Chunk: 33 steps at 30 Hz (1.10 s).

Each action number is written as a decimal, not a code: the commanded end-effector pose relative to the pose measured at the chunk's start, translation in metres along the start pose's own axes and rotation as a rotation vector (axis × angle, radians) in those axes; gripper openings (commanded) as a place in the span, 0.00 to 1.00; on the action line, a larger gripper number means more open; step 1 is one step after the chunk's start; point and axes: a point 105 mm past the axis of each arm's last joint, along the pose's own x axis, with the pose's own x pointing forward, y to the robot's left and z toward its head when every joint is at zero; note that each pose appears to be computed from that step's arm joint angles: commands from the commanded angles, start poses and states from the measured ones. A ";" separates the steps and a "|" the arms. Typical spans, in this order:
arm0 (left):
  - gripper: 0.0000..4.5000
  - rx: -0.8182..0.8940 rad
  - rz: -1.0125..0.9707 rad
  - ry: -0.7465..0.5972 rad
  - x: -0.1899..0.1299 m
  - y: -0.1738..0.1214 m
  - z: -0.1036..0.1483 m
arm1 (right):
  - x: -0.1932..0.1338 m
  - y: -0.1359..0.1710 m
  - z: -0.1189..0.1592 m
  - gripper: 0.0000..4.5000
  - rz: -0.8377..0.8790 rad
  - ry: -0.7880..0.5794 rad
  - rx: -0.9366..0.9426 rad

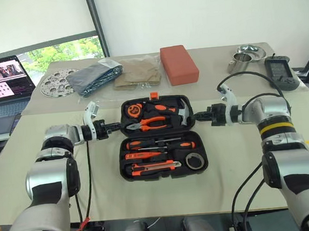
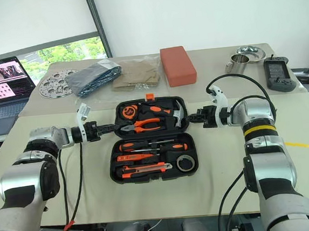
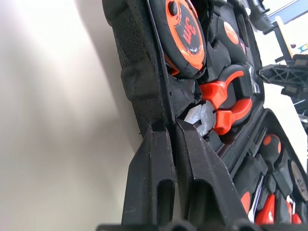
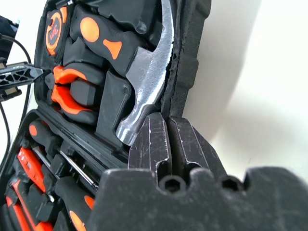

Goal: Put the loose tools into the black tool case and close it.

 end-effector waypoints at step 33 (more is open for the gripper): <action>0.20 1.985 0.061 -0.147 -0.027 -0.049 -0.001 | -0.054 0.067 -0.040 0.00 0.084 -0.478 -1.784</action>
